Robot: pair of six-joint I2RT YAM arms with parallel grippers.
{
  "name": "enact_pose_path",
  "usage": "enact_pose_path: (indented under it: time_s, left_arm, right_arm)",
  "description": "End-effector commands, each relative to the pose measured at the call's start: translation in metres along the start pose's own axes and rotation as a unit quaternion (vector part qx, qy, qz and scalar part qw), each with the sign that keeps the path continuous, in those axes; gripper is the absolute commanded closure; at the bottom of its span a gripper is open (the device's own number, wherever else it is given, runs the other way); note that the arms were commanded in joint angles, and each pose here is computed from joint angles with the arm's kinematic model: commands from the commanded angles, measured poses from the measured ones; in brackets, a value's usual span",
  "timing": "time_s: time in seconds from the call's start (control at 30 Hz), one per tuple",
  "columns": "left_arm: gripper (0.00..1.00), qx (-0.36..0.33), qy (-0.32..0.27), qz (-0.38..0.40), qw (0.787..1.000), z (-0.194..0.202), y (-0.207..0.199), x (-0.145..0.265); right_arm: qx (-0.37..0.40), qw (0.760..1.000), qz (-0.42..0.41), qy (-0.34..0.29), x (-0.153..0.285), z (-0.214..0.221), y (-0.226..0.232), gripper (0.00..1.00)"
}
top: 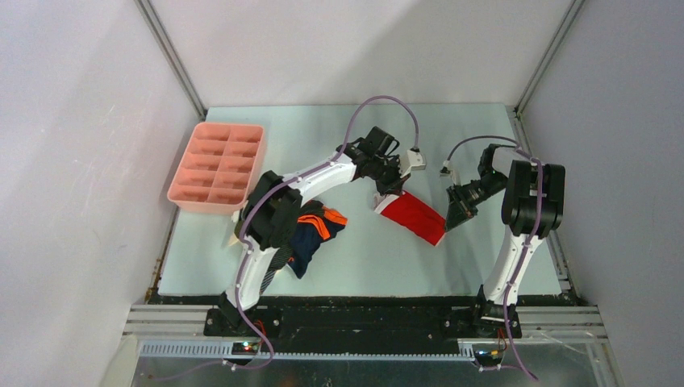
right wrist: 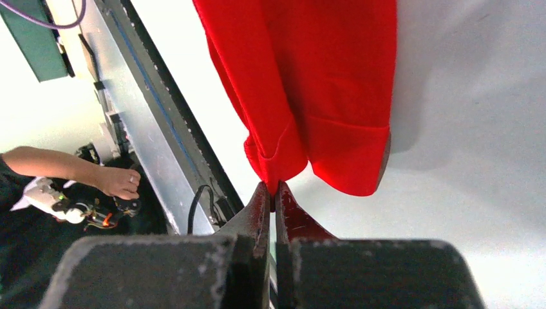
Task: Roll the underwear
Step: Fold the underwear at the center of the board.
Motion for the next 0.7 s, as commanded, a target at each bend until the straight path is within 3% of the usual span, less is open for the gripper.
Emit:
enact_pose_path:
  time_s: [0.0, 0.47, 0.67]
  left_arm:
    - [1.00, 0.018, -0.003, -0.045, 0.999, -0.011, 0.019, 0.009]
    - [1.00, 0.090, 0.031, -0.124, 0.988, 0.003, 0.039, 0.010]
    - [1.00, 0.101, 0.012, -0.096, 0.990, 0.000, 0.035, 0.016]
  right_arm:
    - [-0.044, 0.999, -0.012, -0.013, 0.008, -0.012, 0.003, 1.00]
    - [-0.066, 0.997, -0.014, -0.043, 0.023, -0.049, -0.006, 0.96]
    - [-0.060, 0.997, -0.018, -0.043, 0.029, -0.056, 0.002, 1.00]
Point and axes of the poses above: each gripper's point midway between its finger pads, its own x axis back along the fingers, its own y axis along the line the jaws close on, z = x × y, the point moved 5 cm from there along x, back along the fingers, and after that the axes turned 3 degrees about -x, right-handed, at the moved point
